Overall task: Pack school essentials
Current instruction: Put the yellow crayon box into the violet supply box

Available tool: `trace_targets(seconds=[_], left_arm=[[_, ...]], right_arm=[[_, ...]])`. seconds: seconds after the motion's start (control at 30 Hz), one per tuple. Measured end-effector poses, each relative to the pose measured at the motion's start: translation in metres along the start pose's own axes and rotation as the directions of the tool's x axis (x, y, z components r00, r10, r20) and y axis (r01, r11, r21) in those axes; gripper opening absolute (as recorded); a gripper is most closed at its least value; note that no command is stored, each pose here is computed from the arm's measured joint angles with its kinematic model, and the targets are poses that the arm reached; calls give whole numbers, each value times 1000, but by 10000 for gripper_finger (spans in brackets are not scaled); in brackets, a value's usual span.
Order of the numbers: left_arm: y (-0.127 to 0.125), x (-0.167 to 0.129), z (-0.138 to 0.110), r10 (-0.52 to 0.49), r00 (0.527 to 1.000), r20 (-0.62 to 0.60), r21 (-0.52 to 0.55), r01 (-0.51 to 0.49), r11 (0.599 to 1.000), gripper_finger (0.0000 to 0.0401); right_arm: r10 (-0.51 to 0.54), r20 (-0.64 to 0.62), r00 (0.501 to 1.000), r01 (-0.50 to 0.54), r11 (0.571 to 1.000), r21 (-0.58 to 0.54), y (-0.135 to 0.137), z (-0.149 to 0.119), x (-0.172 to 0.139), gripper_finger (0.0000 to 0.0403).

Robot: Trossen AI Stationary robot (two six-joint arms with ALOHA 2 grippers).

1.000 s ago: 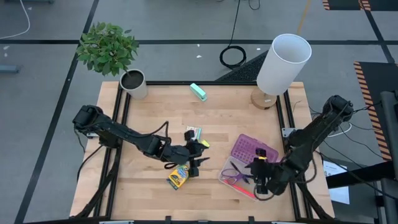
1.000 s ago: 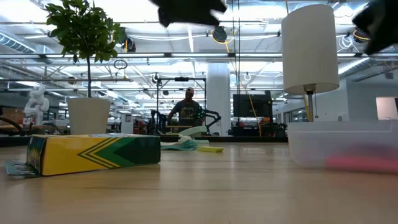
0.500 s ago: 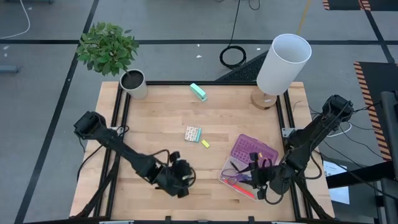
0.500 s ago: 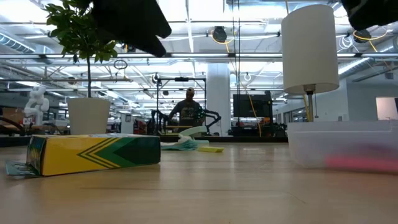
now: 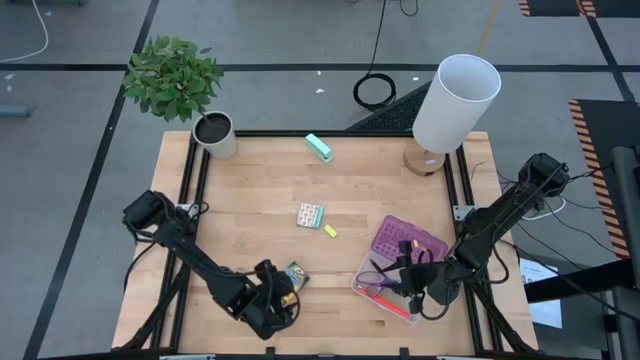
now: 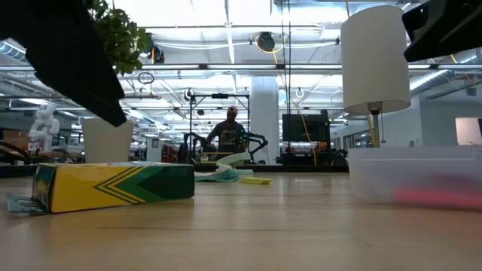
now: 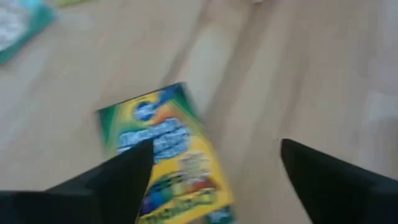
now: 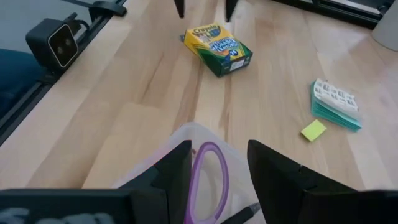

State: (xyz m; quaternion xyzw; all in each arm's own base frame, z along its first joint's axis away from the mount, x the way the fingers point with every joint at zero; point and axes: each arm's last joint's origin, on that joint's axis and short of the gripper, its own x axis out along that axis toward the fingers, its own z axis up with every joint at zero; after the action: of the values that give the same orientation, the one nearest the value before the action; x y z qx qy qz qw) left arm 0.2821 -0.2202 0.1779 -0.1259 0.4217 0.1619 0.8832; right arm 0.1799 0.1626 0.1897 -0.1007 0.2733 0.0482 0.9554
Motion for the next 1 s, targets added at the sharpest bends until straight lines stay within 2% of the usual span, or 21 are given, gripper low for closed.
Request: trace_targets(seconds=[0.1,0.2,0.37,0.63,1.0], left_arm=[[2,0,-1,21,1000,3,-15,-21,1000,392],[6,1,0,41,999,-25,-31,-42,999,382],[8,8,-4,68,996,-60,-39,-70,997,397],[12,22,-5,108,988,-106,-89,-118,989,398],[14,41,-16,158,975,-160,-79,-172,982,400]], right_arm=[[7,-4,1000,-7,1000,0,0,0,0,148],[46,-15,999,-46,999,-1,1,-1,0,148],[48,-17,999,-49,999,-1,1,-1,0,148],[49,-17,999,-49,999,0,1,-1,0,148],[52,-8,999,-52,999,7,2,0,0,148]])
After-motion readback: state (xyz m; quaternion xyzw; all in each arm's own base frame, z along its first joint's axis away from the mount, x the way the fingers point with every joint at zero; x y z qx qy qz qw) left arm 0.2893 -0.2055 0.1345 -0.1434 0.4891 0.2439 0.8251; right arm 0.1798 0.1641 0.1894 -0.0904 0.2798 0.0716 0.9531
